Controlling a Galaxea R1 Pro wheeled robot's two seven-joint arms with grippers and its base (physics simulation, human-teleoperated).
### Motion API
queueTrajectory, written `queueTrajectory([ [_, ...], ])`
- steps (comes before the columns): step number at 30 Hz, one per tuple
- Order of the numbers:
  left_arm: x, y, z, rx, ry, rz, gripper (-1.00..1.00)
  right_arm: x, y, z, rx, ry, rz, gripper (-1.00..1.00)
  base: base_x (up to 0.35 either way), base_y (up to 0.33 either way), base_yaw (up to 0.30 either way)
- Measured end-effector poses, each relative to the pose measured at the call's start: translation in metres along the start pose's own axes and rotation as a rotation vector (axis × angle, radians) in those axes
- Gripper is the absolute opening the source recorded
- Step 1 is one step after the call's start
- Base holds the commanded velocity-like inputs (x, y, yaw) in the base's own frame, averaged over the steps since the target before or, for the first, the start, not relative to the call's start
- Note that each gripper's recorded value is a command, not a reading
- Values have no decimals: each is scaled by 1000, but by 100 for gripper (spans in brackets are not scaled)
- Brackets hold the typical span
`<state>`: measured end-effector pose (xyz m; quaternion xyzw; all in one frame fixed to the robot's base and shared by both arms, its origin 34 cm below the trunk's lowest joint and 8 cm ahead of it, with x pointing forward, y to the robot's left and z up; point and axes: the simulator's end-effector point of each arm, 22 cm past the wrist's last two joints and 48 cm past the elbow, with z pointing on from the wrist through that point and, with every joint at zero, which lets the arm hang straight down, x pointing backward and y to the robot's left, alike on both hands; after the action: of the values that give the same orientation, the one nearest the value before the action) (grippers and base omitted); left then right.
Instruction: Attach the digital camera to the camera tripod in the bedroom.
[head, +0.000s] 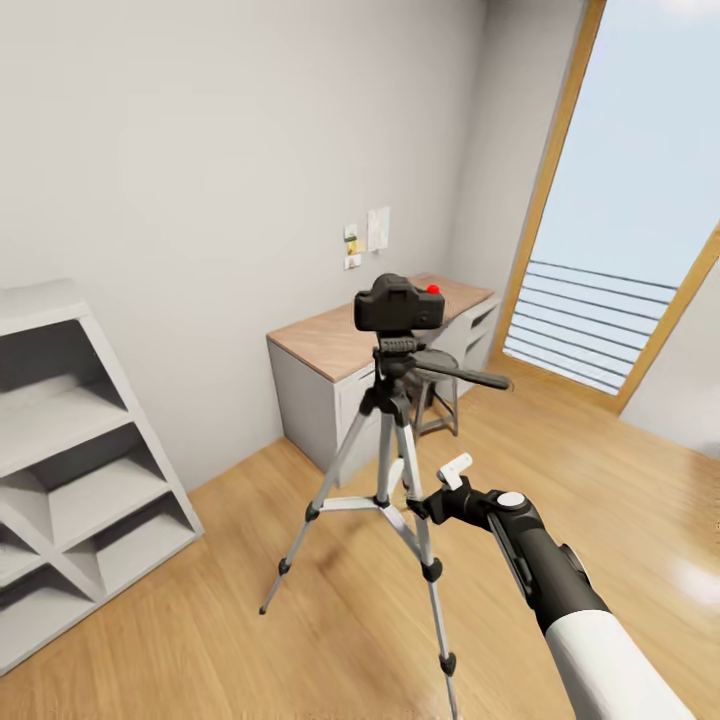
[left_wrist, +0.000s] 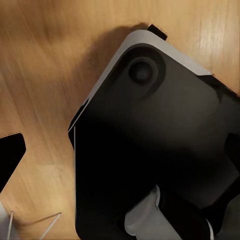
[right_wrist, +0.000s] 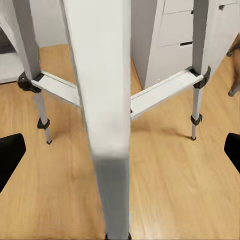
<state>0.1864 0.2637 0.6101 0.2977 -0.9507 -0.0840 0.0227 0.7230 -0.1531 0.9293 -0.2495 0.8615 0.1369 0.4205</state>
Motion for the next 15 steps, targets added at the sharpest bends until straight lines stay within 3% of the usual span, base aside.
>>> queueTrajectory([
  [6, 0, 0, 0, 0, 0, 0, 100, 1, 0, 0, 0, 2, 1, 100, -251, -108, 0],
  [15, 0, 0, 0, 0, -1, 0, 100, 1, 0, 0, 0, 2, 2, 100, -63, -28, 0],
])
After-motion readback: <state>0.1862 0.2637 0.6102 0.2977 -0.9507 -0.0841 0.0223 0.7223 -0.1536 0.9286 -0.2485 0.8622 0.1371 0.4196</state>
